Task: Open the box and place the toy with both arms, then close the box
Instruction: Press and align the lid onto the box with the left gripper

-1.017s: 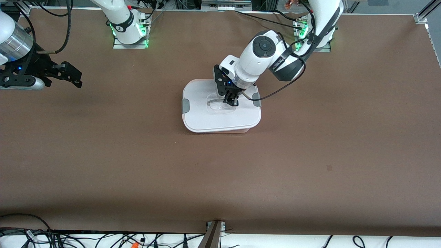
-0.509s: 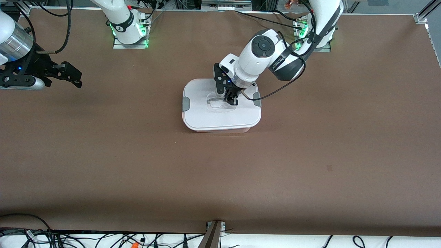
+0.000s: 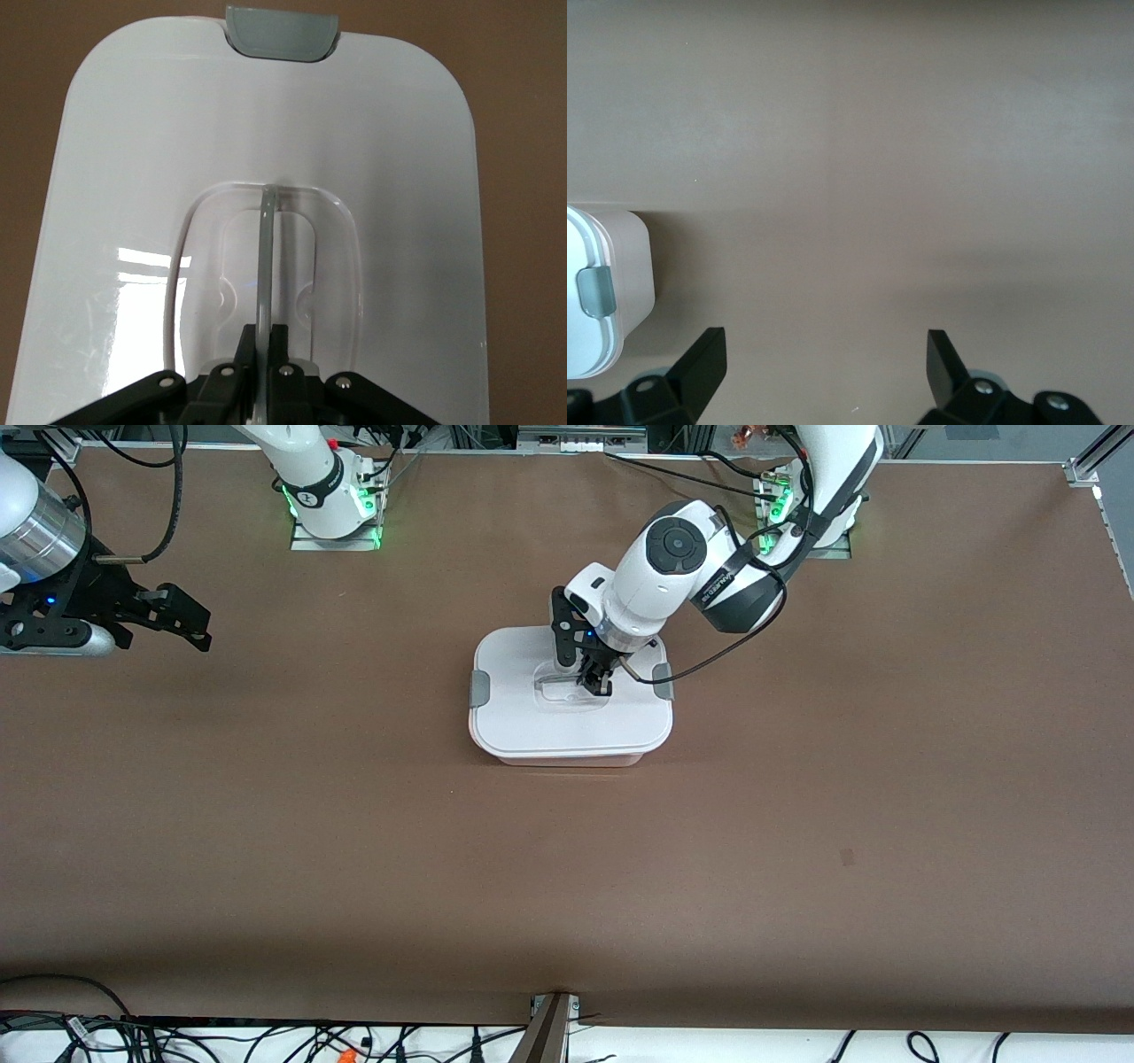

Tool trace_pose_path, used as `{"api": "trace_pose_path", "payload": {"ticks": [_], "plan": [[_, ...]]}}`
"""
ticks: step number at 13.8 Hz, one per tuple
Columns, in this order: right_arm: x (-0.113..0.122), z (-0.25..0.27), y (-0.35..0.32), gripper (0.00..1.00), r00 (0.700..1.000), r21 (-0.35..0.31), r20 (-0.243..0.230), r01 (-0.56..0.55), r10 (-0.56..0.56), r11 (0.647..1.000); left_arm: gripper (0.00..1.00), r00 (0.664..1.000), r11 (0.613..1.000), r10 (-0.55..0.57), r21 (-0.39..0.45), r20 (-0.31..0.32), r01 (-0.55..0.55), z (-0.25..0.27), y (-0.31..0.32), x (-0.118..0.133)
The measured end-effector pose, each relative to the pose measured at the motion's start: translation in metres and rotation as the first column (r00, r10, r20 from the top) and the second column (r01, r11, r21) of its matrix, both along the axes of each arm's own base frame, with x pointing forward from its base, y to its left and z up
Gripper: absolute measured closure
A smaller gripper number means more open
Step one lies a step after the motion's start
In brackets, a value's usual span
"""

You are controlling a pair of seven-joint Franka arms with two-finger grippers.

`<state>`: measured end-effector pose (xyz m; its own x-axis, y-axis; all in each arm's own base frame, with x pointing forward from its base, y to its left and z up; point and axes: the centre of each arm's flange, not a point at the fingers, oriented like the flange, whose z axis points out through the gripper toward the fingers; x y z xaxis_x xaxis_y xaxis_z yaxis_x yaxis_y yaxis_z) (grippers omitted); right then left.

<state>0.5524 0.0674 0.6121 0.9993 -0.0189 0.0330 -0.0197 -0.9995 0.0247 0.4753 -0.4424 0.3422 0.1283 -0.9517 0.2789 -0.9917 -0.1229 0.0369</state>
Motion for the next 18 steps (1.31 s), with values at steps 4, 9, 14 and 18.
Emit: {"api": "trace_pose_path", "payload": {"ticks": [4, 9, 14, 18], "plan": [[0.0, 0.0, 0.0, 0.0, 1.0, 0.0, 0.0, 0.0, 0.0, 1.0, 0.93, 1.0, 1.0, -0.004, 0.003, -0.003, 0.004, 0.0, 0.0, 0.0], [0.0, 0.0, 0.0, 0.0, 1.0, 0.0, 0.0, 0.0, 0.0, 1.0, 0.93, 0.999, 0.999, -0.042, 0.002, 0.01, 0.042, 0.001, 0.002, 0.004], [0.0, 0.0, 0.0, 0.0, 1.0, 0.0, 0.0, 0.0, 0.0, 1.0, 0.93, 0.999, 0.999, -0.054, 0.002, 0.011, 0.054, 0.0, 0.004, 0.008], [0.0, 0.0, 0.0, 0.0, 1.0, 0.0, 0.0, 0.0, 0.0, 1.0, 0.93, 0.999, 0.999, -0.041, -0.01, 0.015, 0.041, 0.005, 0.002, 0.012]]}}
